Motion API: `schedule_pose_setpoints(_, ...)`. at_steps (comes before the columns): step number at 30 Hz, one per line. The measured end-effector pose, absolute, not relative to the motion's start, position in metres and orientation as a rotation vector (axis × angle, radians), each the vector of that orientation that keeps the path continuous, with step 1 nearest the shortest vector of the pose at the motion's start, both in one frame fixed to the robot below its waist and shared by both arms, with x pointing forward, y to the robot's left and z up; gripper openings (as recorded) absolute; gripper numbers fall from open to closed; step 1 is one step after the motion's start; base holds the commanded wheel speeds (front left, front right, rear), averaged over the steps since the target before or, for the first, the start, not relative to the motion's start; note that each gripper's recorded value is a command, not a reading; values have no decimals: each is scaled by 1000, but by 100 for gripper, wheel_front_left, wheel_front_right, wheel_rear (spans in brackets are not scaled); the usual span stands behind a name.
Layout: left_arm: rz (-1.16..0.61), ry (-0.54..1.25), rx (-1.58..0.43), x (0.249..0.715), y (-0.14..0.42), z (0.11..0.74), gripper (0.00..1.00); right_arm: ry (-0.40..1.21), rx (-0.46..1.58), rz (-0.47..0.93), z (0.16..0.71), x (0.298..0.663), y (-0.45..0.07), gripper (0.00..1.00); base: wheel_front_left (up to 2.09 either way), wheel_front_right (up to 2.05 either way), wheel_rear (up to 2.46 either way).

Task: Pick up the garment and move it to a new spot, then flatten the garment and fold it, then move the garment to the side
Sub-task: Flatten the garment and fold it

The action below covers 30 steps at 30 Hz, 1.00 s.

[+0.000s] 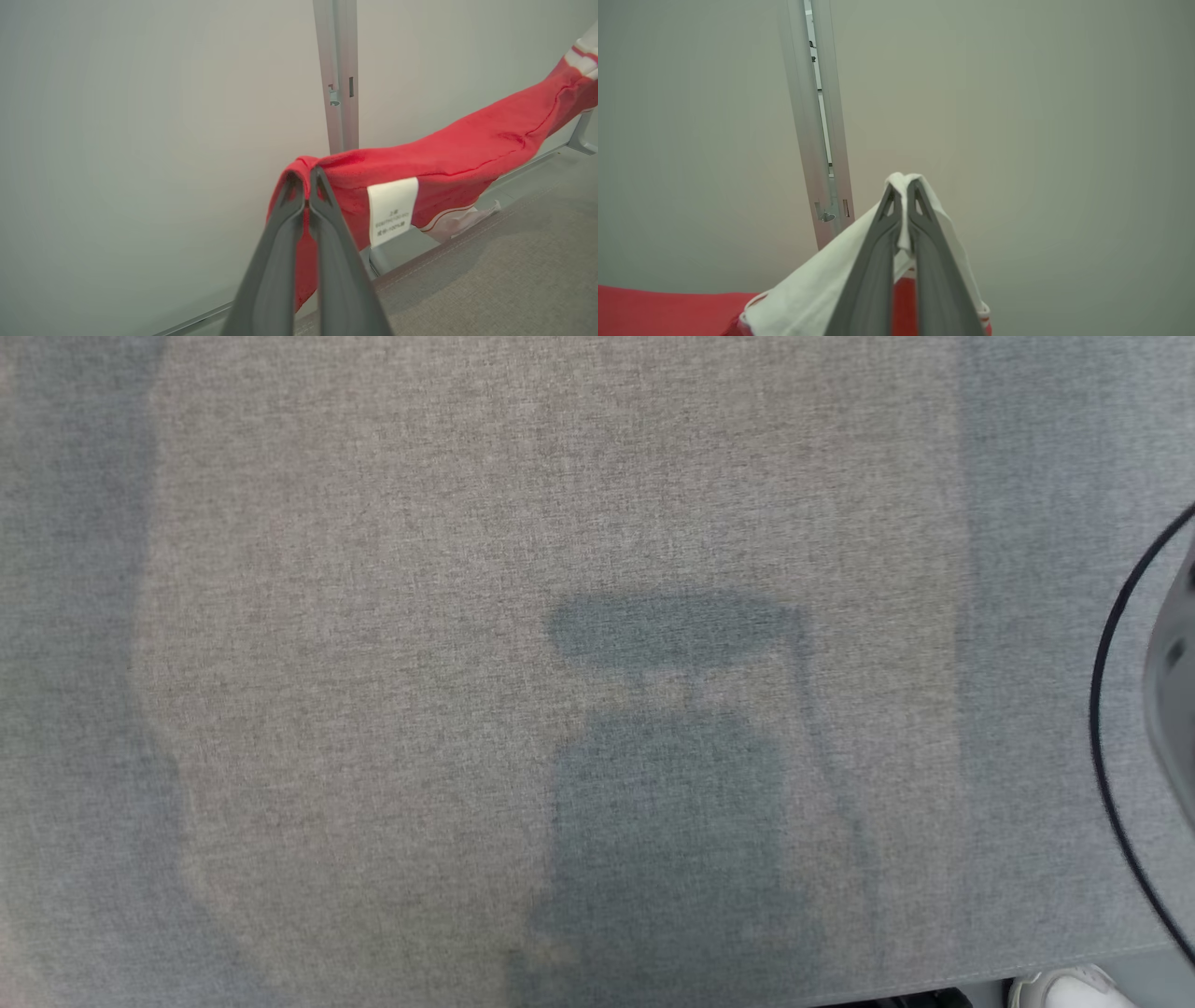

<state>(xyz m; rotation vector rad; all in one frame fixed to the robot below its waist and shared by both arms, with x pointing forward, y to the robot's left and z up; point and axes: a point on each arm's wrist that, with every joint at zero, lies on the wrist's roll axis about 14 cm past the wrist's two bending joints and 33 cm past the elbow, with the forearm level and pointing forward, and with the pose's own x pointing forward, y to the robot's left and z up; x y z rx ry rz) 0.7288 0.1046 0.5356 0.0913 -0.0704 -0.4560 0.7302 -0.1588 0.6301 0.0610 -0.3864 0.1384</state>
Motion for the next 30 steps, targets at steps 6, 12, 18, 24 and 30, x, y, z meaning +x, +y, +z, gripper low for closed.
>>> schedule_pose_setpoints(6,-483,128,75,677,125,449,0,-215,69,168,539,685,-169,0,0,0,0)
schedule_pose_setpoints(12,-495,267,15,609,139,402,0,-39,108,139,470,606,-197,0,0,0,0)
schedule_pose_setpoints(18,-479,369,-54,535,137,378,0,87,108,84,440,527,-226,0,0,0,0)
schedule_pose_setpoints(24,-451,447,-106,462,129,365,0,168,119,46,422,457,-235,0,0,0,0)
schedule_pose_setpoints(30,-418,491,-151,399,117,361,0,240,131,10,406,394,-240,0,0,0,0)
